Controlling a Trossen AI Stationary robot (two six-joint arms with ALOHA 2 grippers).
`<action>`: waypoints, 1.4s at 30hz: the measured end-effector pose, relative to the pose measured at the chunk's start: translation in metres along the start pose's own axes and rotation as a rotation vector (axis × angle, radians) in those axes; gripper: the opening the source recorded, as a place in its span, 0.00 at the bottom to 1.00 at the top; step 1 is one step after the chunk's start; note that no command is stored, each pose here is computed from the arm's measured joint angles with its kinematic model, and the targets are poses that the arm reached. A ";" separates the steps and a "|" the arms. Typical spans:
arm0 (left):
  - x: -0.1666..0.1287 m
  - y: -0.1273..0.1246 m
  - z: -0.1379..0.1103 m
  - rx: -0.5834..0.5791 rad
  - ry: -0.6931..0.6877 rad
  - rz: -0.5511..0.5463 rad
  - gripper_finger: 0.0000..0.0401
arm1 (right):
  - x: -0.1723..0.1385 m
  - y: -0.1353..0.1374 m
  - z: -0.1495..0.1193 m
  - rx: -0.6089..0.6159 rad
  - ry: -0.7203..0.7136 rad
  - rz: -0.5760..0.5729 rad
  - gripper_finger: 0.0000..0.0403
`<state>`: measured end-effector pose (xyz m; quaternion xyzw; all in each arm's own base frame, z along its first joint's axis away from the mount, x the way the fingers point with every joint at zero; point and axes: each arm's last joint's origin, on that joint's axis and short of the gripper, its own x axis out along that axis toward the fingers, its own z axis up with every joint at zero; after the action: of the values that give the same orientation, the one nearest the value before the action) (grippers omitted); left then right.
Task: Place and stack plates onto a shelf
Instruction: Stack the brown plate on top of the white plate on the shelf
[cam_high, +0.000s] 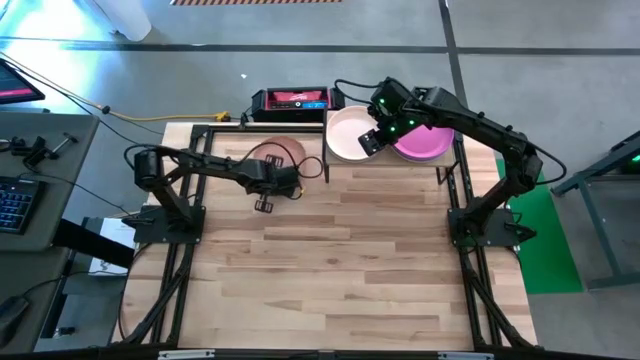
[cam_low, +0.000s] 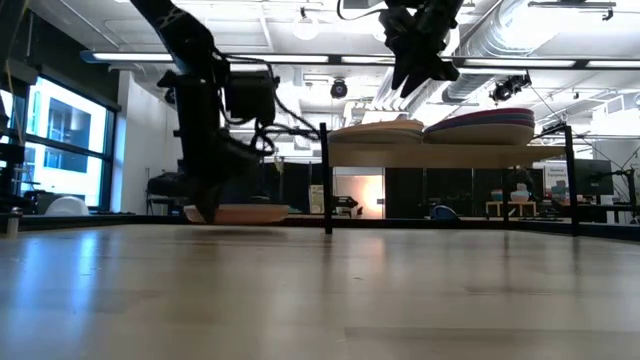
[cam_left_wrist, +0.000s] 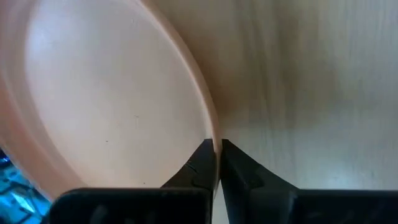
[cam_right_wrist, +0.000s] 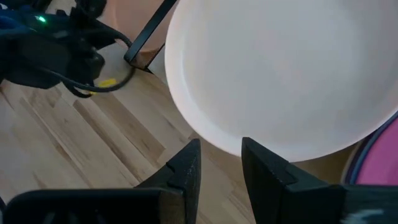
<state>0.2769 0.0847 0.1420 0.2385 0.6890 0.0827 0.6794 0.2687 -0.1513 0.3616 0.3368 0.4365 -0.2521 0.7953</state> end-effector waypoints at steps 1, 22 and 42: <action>-0.003 0.001 -0.001 -0.016 -0.003 0.002 0.01 | 0.000 0.000 0.000 -0.003 0.000 0.000 0.23; -0.123 0.052 -0.016 0.080 -0.111 0.412 0.00 | -0.007 0.013 0.034 -0.060 -0.369 0.098 0.23; -0.156 0.041 0.002 0.589 -0.154 0.477 0.00 | -0.006 0.018 0.038 0.027 -0.410 0.137 0.23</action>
<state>0.2823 0.0511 0.2999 0.5823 0.5555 0.0188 0.5934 0.2980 -0.1677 0.3871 0.3181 0.2382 -0.2667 0.8780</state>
